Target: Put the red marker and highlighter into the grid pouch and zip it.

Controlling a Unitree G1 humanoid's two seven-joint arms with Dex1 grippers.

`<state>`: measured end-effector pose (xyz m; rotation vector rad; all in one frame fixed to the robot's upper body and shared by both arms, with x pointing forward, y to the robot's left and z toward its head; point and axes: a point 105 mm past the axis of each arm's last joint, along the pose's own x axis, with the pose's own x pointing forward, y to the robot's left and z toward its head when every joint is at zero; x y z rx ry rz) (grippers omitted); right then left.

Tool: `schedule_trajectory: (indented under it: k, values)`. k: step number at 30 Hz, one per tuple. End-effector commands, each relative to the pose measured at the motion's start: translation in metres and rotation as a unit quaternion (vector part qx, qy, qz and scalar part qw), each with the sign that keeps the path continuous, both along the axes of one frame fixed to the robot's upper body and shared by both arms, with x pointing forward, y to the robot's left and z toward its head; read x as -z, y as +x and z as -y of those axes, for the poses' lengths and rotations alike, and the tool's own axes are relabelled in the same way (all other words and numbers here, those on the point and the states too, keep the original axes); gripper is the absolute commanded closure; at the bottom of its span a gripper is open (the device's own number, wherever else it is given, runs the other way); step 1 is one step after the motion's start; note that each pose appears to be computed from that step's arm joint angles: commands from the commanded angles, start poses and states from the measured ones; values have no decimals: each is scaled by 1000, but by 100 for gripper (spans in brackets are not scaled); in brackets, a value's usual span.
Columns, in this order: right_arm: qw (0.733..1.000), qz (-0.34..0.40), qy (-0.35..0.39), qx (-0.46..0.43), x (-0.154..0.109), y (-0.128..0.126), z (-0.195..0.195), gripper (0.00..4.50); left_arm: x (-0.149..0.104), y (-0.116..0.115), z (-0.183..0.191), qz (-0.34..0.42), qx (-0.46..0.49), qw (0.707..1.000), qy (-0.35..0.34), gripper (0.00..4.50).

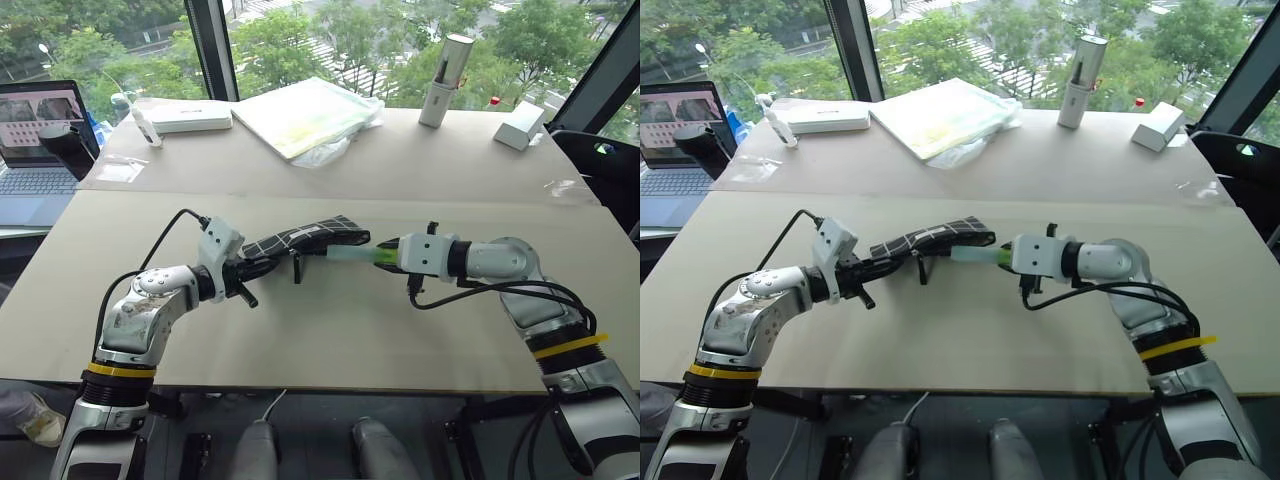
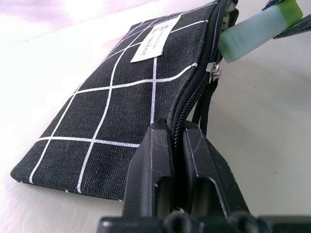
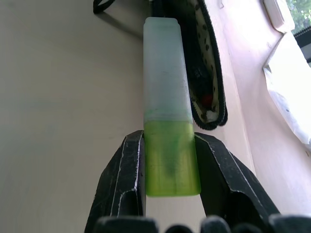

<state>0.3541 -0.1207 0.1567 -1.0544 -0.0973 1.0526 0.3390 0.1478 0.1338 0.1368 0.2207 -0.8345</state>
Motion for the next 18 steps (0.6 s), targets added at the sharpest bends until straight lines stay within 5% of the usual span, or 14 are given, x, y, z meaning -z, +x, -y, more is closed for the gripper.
schedule_trajectory:
  k: [1, 18]
  values:
    - [1000, 22, -2, -1, -14, 5, -2, 343, -9, -1, 0, 22, 7, 1000, 3, 450]
    - [998, 13, 38, 38, -31, 24, -3, 343, -9, 0, -2, 24, 5, 1000, 8, 450]
